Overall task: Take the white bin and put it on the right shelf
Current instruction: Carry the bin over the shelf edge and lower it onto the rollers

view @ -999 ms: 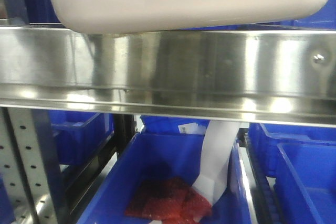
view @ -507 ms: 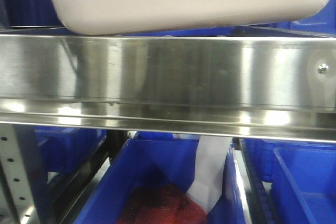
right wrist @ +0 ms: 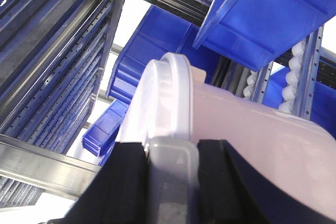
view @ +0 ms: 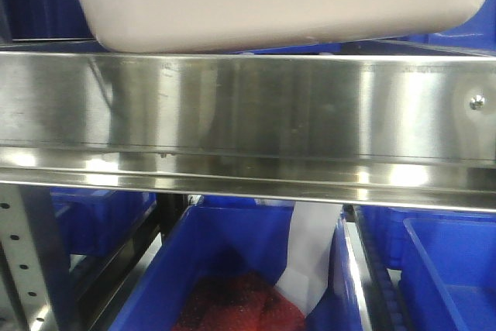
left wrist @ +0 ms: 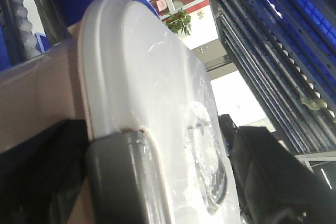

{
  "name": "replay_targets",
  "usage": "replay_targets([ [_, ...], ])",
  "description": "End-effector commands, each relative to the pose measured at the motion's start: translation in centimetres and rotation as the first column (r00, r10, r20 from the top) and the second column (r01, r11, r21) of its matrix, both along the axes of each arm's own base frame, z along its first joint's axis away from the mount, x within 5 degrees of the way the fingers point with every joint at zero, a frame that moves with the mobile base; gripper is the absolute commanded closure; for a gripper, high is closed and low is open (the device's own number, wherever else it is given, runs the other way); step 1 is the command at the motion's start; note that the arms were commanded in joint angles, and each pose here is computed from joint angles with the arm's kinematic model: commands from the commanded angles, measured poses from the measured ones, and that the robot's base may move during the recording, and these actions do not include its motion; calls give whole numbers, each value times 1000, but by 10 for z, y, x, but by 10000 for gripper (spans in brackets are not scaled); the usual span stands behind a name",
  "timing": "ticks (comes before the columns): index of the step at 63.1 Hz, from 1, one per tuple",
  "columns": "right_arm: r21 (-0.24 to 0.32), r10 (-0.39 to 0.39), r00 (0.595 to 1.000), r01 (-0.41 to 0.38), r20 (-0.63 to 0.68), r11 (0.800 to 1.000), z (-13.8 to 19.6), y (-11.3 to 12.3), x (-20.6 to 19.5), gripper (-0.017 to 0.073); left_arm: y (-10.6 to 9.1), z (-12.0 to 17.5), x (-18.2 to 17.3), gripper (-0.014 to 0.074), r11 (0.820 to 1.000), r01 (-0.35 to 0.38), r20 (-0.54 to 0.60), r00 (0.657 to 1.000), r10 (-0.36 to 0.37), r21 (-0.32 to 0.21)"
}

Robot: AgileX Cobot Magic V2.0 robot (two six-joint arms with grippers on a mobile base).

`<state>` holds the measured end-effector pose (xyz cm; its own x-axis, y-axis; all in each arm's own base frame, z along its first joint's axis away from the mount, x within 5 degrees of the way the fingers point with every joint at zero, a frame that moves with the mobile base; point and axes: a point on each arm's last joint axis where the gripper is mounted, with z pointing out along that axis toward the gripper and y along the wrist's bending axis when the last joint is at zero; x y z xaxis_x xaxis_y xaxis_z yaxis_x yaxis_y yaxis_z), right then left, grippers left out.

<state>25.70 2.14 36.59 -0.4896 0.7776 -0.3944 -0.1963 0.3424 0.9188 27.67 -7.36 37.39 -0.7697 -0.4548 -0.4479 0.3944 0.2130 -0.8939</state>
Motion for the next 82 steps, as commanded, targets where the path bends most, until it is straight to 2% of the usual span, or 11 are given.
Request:
replay_targets([
  [1, 71, 140, 981, -151, 135, 986, 28, 14, -14, 492, -12, 38, -30, 720, 958, 239, 141, 966, -217, -160],
  [59, 71, 147, 980, -158, 138, 985, 29, 15, -14, 492, -12, 39, -30, 720, 957, 237, 143, 966, -215, -168],
  [66, 68, 140, 980, -151, 143, 986, 31, 14, -12, 492, -11, 41, -25, 720, 968, 189, 139, 976, -166, -167],
  [72, 66, 145, 978, -157, 152, 985, 36, 15, -7, 492, -10, 43, -22, 720, 981, 144, 176, 977, -120, -131],
  [77, 68, 157, 977, -168, 145, 983, 36, 17, 3, 492, -10, 45, -18, 720, 987, 99, 174, 982, -77, -124],
  [82, 71, 184, 974, -195, 130, 978, 33, 23, 14, 492, -8, 46, -13, 720, 995, 37, 192, 981, -19, -89],
])
